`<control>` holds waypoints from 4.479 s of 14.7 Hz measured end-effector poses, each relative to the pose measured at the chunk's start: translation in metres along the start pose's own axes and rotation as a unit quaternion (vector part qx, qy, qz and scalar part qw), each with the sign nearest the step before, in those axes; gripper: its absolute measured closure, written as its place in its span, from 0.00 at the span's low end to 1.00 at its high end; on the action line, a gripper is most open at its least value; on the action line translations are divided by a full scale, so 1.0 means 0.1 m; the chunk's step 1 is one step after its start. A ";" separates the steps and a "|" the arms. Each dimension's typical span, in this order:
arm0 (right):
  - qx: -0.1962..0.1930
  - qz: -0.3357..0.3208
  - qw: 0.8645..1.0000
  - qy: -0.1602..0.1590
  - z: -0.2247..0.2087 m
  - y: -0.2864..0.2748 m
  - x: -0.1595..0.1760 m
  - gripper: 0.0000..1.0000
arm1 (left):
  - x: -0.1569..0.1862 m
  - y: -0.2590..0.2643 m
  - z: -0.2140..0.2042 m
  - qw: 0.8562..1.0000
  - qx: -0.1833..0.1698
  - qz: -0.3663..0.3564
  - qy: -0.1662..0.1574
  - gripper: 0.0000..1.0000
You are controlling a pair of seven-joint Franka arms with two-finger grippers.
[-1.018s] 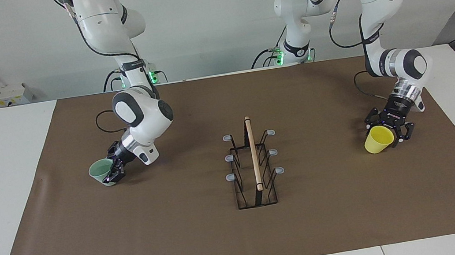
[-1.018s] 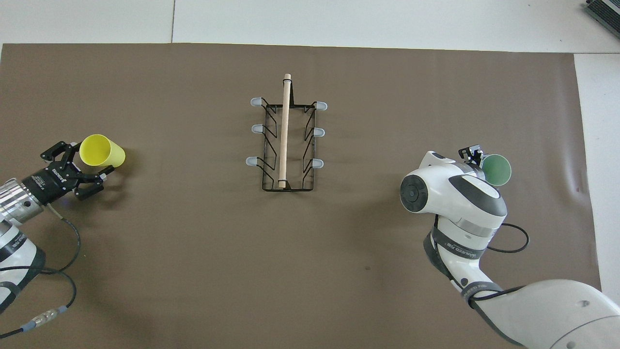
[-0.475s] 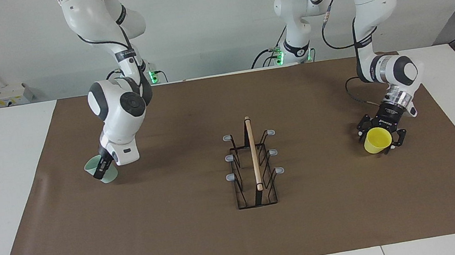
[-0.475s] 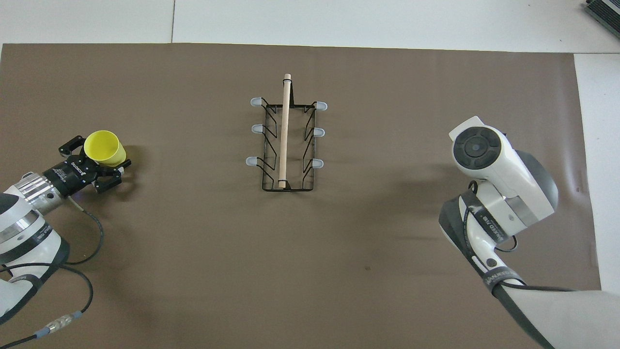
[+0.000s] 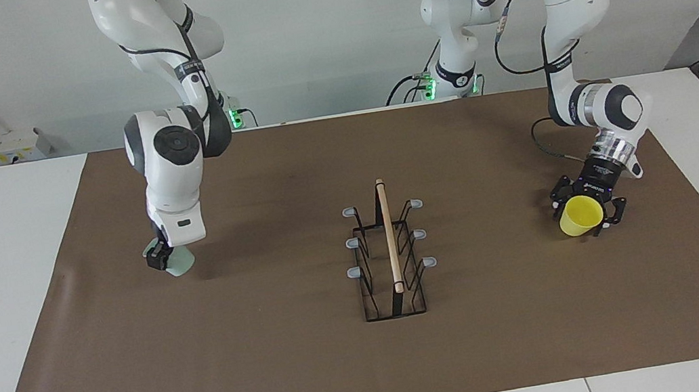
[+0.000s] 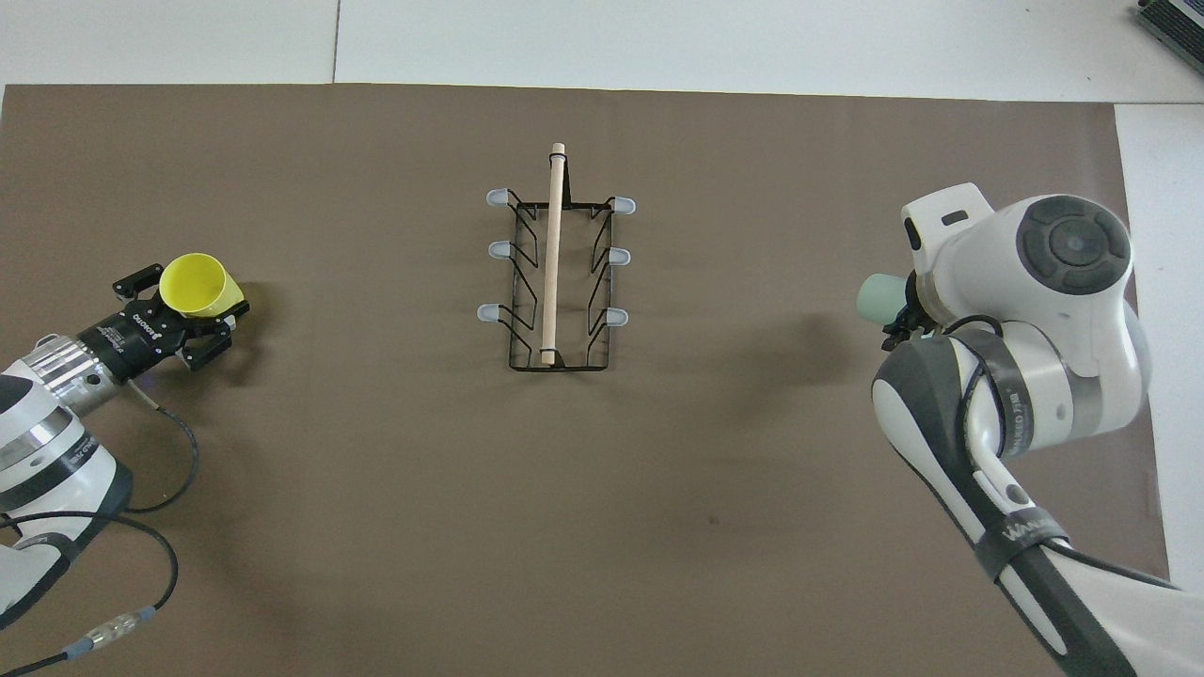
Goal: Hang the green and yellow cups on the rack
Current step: 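Lift the green cup with the right gripper while the left gripper grasps the yellow cup, then carry the green cup with the right gripper onto a rack peg, then open the right gripper and withdraw while the left gripper carries the yellow cup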
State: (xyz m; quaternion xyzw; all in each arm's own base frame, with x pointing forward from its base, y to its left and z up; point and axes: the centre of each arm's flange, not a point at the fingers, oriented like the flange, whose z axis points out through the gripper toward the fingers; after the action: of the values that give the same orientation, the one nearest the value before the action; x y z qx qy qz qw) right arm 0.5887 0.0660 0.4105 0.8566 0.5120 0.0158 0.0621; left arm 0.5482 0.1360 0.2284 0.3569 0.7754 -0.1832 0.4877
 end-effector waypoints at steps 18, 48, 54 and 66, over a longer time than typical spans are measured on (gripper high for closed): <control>0.106 0.124 0.839 0.520 -0.52 -0.24 0.19 0.33 | -1.21 0.22 -0.68 0.984 0.015 0.164 0.064 0.33; 0.091 0.211 0.697 0.679 0.51 -1.86 1.38 0.33 | -3.54 -1.06 -0.09 0.678 0.180 0.518 0.490 0.33; 0.081 0.201 0.701 0.679 0.53 -1.87 1.38 0.33 | -3.70 -1.55 0.16 0.645 0.166 0.520 0.534 0.33; 0.076 0.197 0.711 0.671 0.68 -1.89 1.38 0.33 | -3.72 -2.47 0.74 0.570 0.130 0.544 0.601 0.33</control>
State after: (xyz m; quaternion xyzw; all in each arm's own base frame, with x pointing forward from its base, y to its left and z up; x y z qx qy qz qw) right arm 0.4956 0.2698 0.3149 0.7041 0.2385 0.5587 -0.3676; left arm 0.5145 -0.2178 0.5090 0.7991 0.5175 0.2746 -0.1350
